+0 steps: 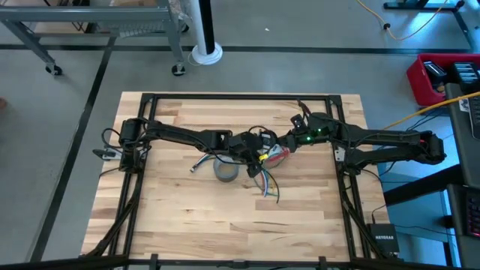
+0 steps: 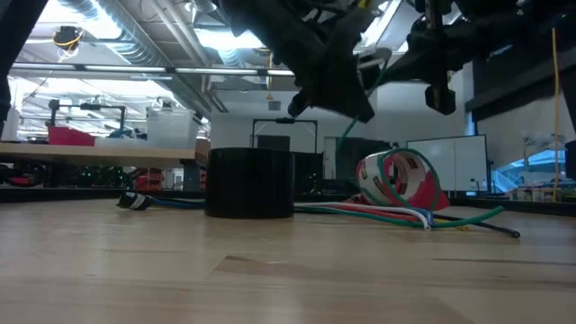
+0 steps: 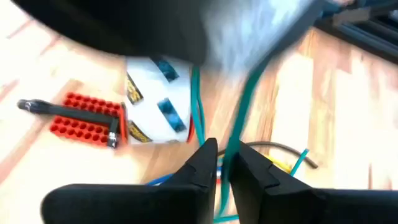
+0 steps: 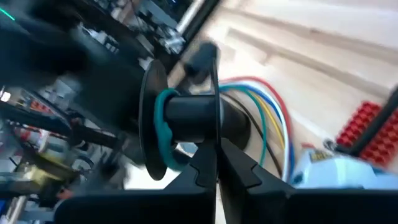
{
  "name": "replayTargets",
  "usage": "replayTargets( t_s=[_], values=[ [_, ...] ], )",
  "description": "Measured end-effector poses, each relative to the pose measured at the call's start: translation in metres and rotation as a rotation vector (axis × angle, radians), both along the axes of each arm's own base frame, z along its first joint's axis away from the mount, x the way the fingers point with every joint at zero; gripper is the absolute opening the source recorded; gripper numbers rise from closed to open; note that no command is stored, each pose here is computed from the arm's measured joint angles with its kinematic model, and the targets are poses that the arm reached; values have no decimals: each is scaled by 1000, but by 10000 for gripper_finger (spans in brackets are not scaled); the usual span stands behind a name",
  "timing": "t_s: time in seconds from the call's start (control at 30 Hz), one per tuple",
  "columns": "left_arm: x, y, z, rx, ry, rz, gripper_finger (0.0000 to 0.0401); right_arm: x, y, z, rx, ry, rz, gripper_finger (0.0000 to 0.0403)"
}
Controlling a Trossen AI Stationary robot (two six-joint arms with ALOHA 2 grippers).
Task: Coil cords
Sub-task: Coil the green wire into the spool
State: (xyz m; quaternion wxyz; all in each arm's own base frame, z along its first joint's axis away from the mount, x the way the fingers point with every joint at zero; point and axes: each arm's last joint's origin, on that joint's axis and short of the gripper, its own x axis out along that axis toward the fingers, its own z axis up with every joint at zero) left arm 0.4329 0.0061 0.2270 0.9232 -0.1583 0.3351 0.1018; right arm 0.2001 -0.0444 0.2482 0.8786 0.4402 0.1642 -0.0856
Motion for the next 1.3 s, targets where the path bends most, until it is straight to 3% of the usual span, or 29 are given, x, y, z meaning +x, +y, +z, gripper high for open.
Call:
replayTargets(
  t_s=[0.17, 0.33, 0.6, 1.3],
  values=[
    [-2, 7, -2, -97, 25, -82, 60, 0, 0, 0, 6, -2, 15, 3],
    [-4, 11, -4, -151, 49, -44, 85, 0, 1, 0, 6, -4, 19, 3],
    [-8, 13, -7, -158, 103, -1, 76, -4, 2, 4, 3, -19, 23, 3],
    [-7, -11, -6, 135, 97, 85, 7, -19, 6, 20, -20, -107, 29, 3]
  ],
)
